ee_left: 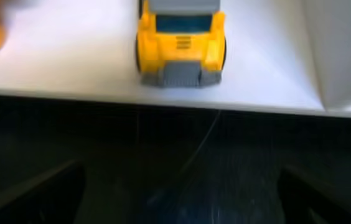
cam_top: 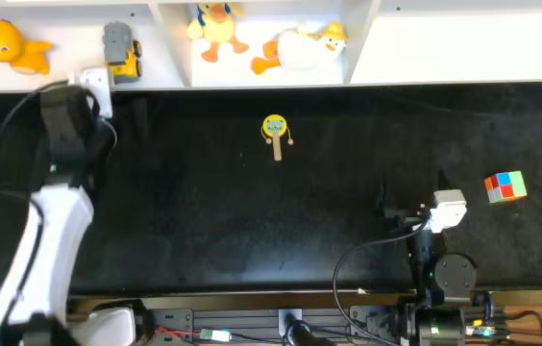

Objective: Store Toys

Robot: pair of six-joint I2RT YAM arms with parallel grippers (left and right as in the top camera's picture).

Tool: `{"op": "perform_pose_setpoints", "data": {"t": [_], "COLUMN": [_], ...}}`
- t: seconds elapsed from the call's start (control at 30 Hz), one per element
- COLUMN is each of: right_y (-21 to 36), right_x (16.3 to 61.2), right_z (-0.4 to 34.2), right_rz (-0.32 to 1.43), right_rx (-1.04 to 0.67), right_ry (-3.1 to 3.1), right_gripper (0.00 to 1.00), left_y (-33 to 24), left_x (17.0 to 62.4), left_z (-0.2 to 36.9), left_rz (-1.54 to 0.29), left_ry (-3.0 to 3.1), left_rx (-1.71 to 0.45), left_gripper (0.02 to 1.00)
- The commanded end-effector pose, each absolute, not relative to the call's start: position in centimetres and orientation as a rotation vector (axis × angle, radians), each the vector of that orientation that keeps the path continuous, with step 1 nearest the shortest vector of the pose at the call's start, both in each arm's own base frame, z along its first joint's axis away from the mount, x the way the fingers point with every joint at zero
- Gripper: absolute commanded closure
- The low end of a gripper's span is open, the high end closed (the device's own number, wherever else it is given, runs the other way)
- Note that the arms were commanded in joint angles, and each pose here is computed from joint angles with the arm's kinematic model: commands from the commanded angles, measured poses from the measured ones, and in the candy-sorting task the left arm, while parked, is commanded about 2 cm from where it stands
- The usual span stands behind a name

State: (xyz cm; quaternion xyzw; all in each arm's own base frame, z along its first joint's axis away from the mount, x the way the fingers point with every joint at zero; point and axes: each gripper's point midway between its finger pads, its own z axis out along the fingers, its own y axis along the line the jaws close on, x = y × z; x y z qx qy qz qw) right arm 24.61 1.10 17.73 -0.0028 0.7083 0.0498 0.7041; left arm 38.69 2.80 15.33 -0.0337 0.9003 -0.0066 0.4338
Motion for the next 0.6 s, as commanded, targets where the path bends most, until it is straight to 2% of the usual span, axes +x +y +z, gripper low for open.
{"op": "perform_pose_setpoints", "data": {"t": [0.03, 0.33, 0.6], "right_y": [1.1, 1.1, 1.1], "right_x": [24.6, 24.6, 24.6], "right_z": [17.3, 17.3, 17.3], "right_rz": [0.109, 0.109, 0.109], "right_rx": [-0.010, -0.009, -0.010], "right_ry": [1.578, 1.578, 1.578], "right_gripper": [0.005, 0.005, 0.007], "left_y": [3.4, 2.8, 1.6], "left_x": [36.2, 32.1, 30.2], "left_z": [16.1, 16.4, 19.0], "left_rz": [0.038, 0.035, -0.039], "left_ry": [2.194, 2.116, 1.806], "left_rx": [-0.103, -0.103, -0.123], "left_gripper": [0.020, 0.020, 0.020]}}
